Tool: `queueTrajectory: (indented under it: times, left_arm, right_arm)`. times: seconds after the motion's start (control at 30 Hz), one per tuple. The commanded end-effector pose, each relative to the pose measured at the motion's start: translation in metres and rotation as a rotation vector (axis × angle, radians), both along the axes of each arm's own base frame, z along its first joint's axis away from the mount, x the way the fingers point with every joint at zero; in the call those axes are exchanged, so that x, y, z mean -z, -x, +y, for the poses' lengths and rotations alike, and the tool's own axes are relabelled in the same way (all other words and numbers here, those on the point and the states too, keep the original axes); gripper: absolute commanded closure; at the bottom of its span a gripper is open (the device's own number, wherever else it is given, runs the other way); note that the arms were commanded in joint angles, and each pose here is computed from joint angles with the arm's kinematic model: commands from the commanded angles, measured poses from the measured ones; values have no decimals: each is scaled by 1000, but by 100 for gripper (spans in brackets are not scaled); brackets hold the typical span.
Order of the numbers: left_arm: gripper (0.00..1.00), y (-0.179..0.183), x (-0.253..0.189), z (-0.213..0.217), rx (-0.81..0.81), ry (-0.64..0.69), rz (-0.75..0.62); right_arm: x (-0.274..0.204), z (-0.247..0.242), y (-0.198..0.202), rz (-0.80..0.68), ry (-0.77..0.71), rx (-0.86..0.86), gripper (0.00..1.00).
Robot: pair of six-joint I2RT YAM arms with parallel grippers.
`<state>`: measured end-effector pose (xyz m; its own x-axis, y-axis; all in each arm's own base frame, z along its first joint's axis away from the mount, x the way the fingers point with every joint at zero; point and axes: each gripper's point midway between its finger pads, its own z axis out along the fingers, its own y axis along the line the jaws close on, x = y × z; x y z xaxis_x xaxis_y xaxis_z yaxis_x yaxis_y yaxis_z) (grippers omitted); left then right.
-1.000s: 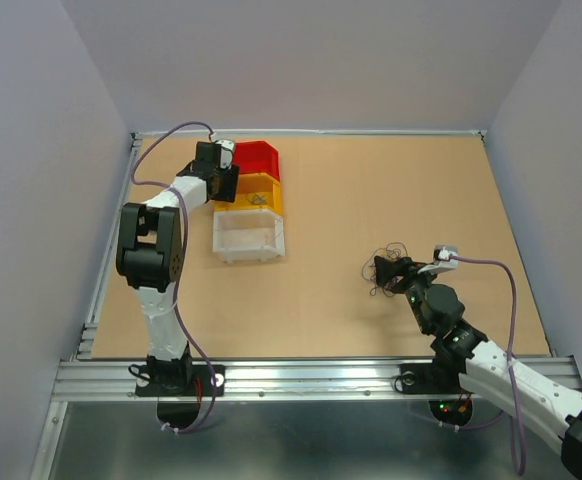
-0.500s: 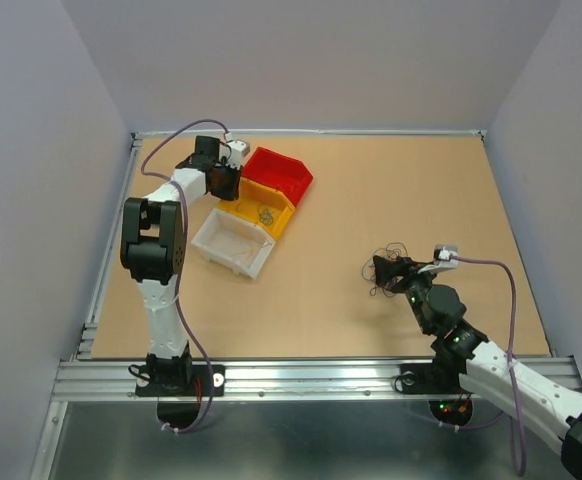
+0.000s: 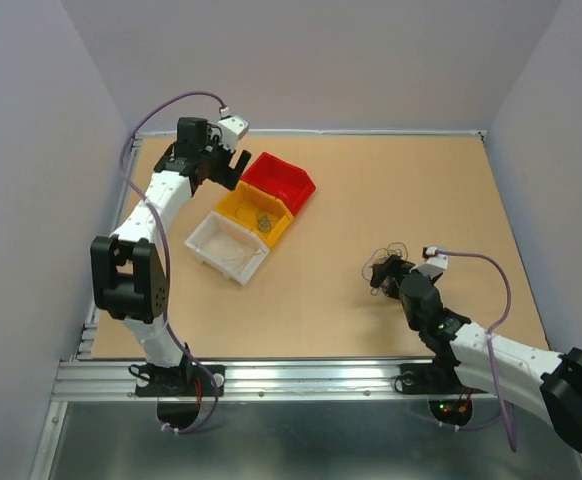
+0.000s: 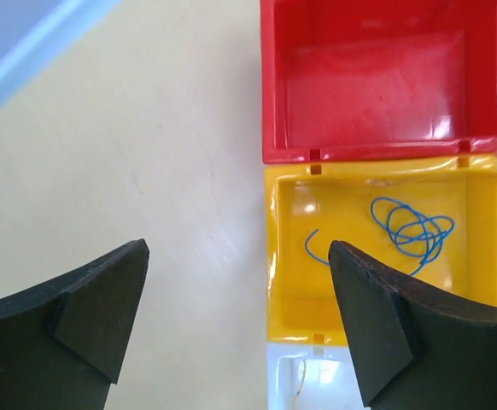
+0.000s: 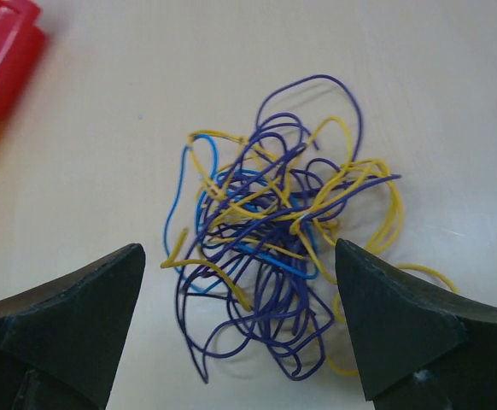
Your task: Untangle the cables
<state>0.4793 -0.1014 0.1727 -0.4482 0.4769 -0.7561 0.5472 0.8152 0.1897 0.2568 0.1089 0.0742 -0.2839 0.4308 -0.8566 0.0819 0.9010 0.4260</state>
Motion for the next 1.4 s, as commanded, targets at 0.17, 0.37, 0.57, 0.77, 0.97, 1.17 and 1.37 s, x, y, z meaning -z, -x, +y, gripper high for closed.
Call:
queueTrajectory:
  times: [0.17,0.37,0.57,0.77,0.97,1.17,1.37]
  left_arm:
    - [1,59,-140,-73,91,276,-441]
    - [3,129,-141,-198,375,314,-562]
    - [4,160,-111,-251,543,401,-496]
    - [4,174,-52,-253,560,432,-374]
    - [4,192,-54,-254,647,442,-368]
    - [4,213,-49,-260,763,455,-319]
    - [4,242,-51,-260,949,420,-321]
  right_arm:
    - [-12,40,-25,30,16,-101,74]
    - [-62,106,18,-183,-117,-587,94]
    - [-79,86,30,-260,-130,-549,95]
    - [-90,81,42,-307,-151,-571,95]
    - [-93,79,45,-321,-161,-574,94]
    - [-92,69,39,-309,-136,-510,94]
    - [-95,65,36,-306,-139,-478,93]
